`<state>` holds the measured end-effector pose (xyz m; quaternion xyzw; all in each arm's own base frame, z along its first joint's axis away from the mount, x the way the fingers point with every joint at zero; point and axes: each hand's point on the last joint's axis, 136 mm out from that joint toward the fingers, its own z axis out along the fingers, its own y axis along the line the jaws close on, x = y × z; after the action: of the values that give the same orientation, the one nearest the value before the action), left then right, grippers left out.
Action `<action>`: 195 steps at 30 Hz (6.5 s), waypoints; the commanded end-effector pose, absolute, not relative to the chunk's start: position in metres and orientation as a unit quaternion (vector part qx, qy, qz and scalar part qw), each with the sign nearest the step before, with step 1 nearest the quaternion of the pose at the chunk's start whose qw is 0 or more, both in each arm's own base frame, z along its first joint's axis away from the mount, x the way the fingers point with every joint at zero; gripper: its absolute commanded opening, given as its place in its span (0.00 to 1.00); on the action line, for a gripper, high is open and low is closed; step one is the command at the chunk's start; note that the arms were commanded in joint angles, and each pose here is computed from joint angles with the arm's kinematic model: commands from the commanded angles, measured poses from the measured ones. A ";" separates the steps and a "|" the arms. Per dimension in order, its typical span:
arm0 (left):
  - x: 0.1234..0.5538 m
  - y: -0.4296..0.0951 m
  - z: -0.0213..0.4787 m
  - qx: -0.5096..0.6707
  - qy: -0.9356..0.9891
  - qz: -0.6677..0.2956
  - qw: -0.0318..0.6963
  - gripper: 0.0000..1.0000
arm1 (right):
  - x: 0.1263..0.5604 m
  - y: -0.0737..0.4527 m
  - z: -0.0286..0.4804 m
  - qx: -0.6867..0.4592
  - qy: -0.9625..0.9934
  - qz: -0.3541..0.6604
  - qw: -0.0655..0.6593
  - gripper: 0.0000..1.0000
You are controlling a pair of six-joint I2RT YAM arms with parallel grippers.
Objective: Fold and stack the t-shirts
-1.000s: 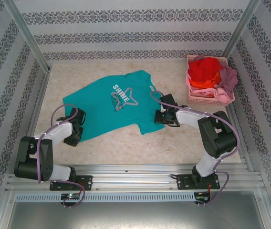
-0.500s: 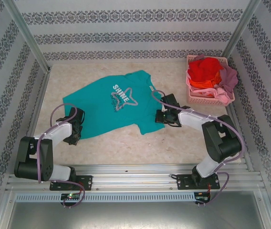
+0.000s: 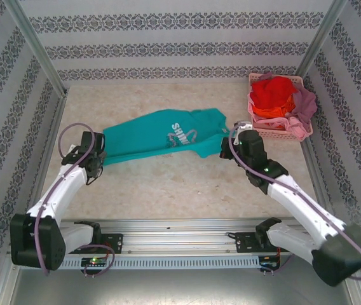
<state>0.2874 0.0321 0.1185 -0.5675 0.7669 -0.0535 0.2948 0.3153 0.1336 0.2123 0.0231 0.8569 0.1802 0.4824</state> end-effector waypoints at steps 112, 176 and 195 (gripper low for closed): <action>0.312 0.022 0.074 -0.444 0.849 -0.040 0.284 1.00 | 0.211 0.249 0.013 -0.115 0.966 0.173 0.152 0.28; 0.287 0.058 0.088 -0.517 0.817 0.056 0.249 0.93 | 0.388 0.177 0.141 -0.072 0.899 0.158 0.402 0.71; 0.274 0.071 0.032 -0.574 0.799 0.074 0.164 0.54 | 0.329 0.212 0.121 -0.153 0.900 0.151 0.378 0.72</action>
<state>0.2712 0.0633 0.0322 -0.5545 0.8136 0.0701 0.1600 0.3299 0.2162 0.1170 -0.1519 0.9027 0.1627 0.3683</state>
